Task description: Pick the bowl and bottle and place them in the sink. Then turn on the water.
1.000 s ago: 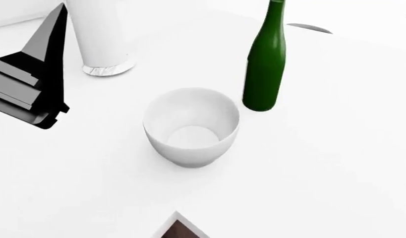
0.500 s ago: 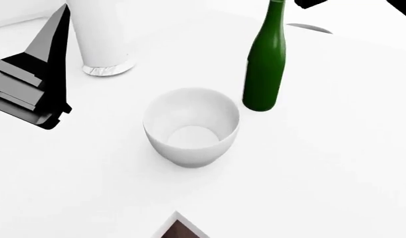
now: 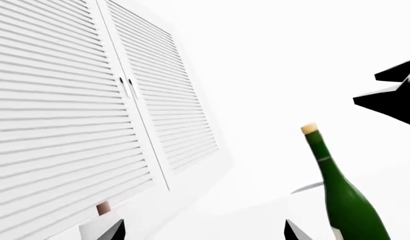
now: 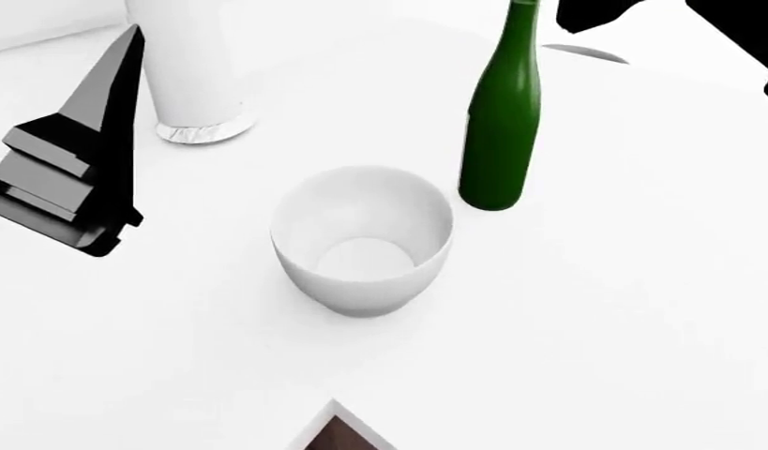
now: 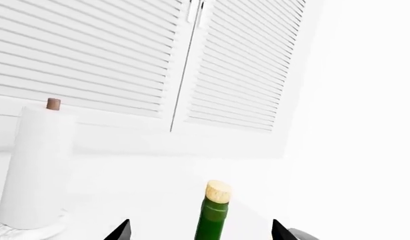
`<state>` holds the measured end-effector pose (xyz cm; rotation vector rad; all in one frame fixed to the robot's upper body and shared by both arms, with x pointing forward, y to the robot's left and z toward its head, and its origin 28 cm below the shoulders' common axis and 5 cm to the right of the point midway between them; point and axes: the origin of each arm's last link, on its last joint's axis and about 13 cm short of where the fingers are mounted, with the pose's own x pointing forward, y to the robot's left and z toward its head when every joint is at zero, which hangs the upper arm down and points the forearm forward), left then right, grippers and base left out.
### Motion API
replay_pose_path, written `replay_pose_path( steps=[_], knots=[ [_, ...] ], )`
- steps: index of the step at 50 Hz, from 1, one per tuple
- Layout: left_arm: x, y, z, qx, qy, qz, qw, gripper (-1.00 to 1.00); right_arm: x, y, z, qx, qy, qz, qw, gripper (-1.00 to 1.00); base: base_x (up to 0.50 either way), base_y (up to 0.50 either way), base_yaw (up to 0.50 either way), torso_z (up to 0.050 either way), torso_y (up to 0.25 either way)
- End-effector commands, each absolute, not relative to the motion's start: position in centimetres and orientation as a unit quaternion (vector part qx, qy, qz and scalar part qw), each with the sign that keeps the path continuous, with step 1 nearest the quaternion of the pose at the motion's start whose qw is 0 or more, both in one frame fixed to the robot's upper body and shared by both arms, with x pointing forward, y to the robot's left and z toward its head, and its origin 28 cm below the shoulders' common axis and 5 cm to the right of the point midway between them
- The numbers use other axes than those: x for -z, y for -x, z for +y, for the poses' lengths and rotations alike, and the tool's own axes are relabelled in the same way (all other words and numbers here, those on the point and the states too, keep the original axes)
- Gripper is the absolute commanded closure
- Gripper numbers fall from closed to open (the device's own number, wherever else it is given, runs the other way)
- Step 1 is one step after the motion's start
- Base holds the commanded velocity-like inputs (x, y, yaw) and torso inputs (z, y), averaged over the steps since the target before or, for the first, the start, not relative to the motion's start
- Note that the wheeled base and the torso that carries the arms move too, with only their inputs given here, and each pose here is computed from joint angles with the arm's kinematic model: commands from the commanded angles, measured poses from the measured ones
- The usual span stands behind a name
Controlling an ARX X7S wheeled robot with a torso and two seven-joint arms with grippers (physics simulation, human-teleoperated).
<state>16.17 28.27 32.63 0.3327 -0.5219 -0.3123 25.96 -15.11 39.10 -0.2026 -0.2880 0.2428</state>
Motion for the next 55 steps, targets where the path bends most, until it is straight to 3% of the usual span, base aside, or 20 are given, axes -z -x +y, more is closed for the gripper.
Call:
replay_pose_path(
  steps=[1, 55],
  knots=[
    [-32.4, -16.1, 28.1, 0.162, -0.160, -0.246, 0.942, -1.00, -38.4, -27.5, -15.6, -0.105, 0.089, -0.128, 0.982, -1.00, 0.00, 0.00, 0.00, 0.000, 0.000],
    [-32.0, -16.2, 28.1, 0.167, -0.157, -0.240, 0.943, -1.00, -38.5, -33.2, -15.2, -0.084, 0.061, -0.091, 0.990, -1.00, 0.00, 0.00, 0.00, 0.000, 0.000]
  ],
)
